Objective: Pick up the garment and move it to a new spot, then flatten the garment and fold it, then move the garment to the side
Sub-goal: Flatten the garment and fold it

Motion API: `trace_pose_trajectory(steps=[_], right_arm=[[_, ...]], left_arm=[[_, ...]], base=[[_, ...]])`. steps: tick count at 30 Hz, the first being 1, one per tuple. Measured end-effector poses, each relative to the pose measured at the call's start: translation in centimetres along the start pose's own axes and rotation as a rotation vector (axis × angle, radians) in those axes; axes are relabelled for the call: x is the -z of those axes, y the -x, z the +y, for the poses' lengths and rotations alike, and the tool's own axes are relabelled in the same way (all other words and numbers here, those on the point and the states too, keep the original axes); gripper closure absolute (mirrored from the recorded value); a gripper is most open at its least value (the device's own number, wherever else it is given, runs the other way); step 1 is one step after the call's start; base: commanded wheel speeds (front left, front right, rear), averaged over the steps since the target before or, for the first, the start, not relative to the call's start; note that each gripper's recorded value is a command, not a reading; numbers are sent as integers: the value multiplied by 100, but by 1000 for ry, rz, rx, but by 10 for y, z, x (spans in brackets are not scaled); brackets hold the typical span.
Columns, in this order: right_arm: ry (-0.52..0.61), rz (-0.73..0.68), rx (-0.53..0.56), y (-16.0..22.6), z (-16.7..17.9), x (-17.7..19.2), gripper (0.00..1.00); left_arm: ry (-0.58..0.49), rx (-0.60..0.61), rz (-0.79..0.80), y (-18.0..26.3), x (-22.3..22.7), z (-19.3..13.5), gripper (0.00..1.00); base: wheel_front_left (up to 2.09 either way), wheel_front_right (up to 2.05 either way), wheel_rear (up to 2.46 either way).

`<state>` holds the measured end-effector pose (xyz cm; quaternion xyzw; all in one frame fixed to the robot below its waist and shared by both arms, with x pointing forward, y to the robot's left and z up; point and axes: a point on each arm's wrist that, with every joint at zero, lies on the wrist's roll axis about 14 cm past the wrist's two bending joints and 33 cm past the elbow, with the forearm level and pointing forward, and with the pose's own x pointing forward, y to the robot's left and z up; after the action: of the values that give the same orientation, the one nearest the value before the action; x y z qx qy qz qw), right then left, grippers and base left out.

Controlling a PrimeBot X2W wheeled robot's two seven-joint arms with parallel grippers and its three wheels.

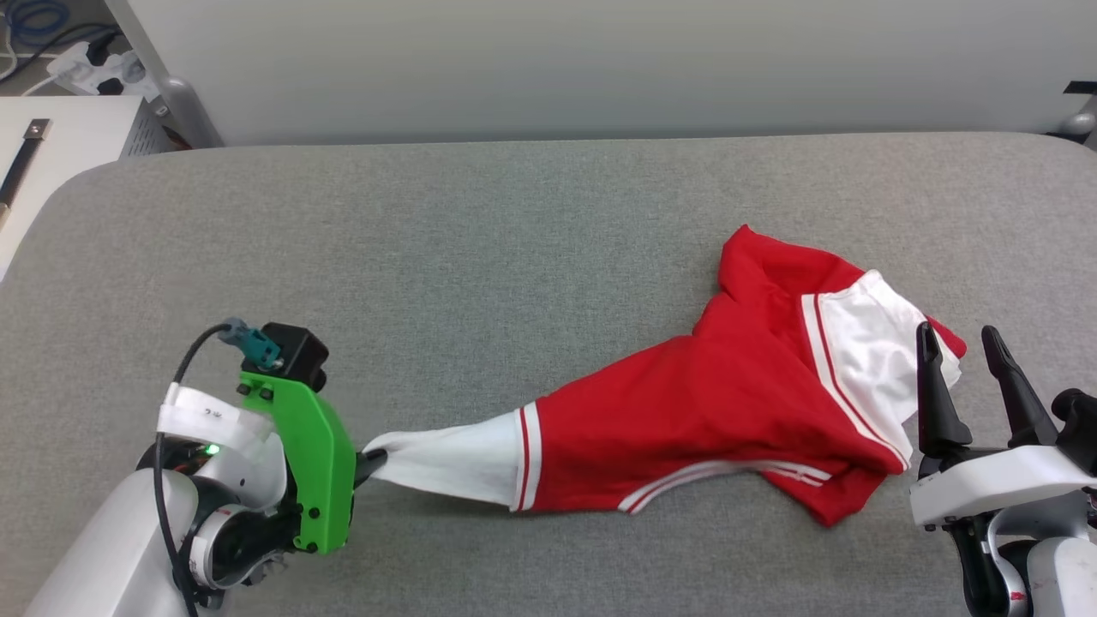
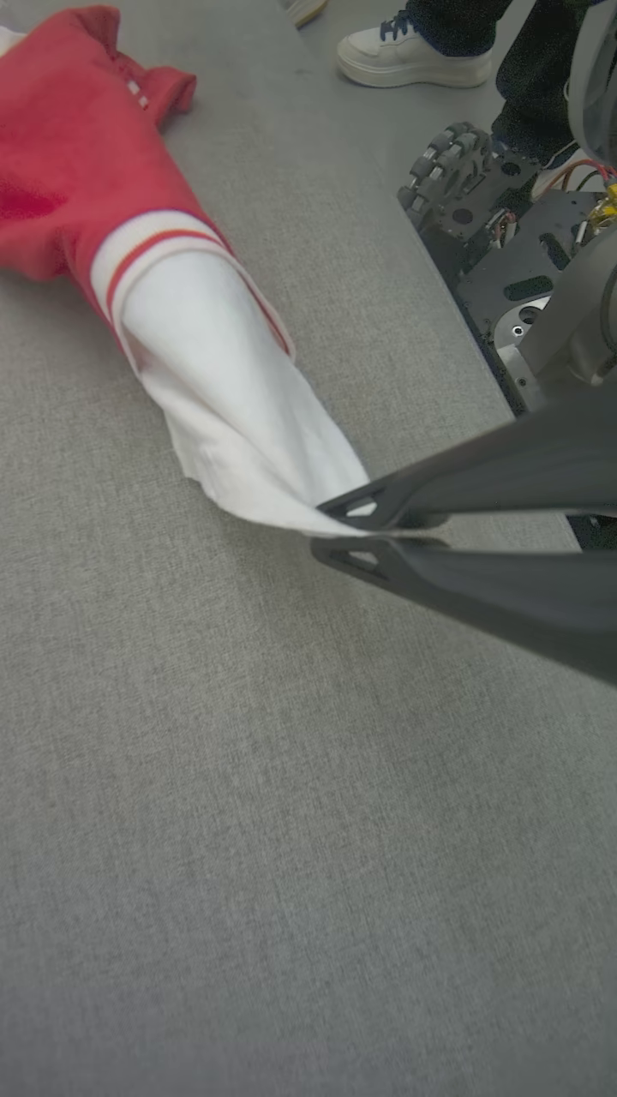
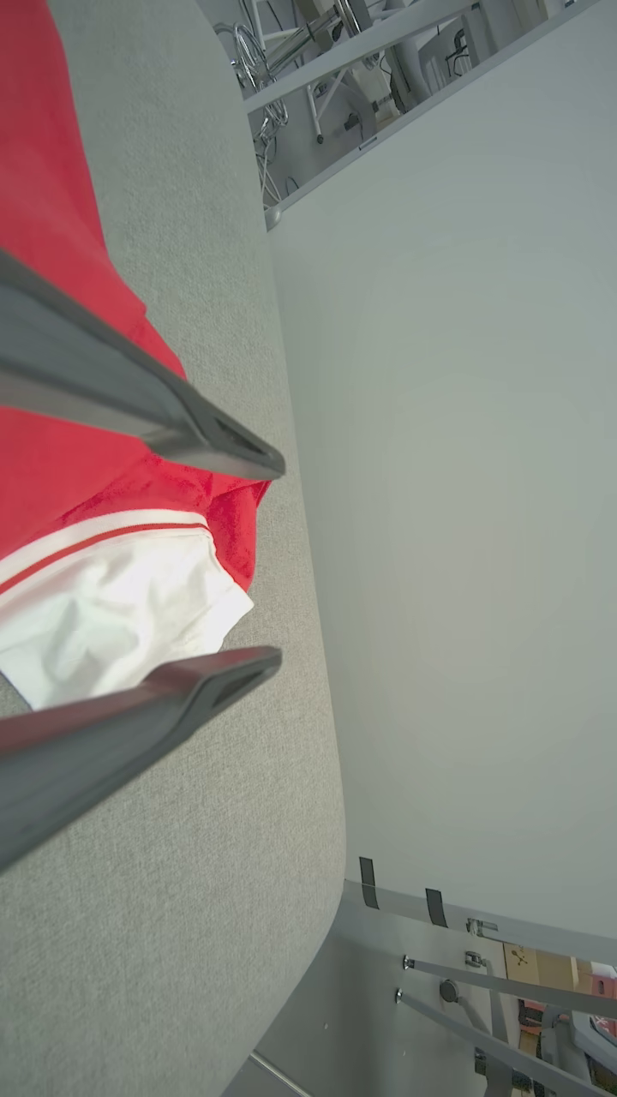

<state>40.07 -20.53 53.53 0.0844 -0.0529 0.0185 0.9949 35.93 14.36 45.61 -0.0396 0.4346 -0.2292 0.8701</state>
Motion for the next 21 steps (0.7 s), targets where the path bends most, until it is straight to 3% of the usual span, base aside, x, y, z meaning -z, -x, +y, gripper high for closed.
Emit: trace_pose_trajectory(steps=[5, 12, 13, 14, 17, 21], right_arm=[[-4, 7, -3, 0, 4, -1, 0], [-8, 58, 18, 3, -2, 11, 0], [-7, 66, 22, 4, -3, 13, 0], [-6, 75, 24, 4, -4, 14, 0], [-4, 92, 25, 3, -5, 18, 0], [3, 104, 18, 2, -5, 19, 0]], left_arm=[[-1, -53, -20, 9, 6, 9, 100], [-3, -75, -77, -22, 17, 14, 99], [-9, -84, -89, -26, 19, 17, 25], [-25, -106, -103, -29, 20, 21, 0], [-118, -175, -172, -33, 17, 33, 0], [-145, -199, -403, -26, -16, 29, 0]], base=[[0, 0, 0], [0, 0, 0], [0, 0, 0], [0, 0, 0], [0, 0, 0], [0, 0, 0]])
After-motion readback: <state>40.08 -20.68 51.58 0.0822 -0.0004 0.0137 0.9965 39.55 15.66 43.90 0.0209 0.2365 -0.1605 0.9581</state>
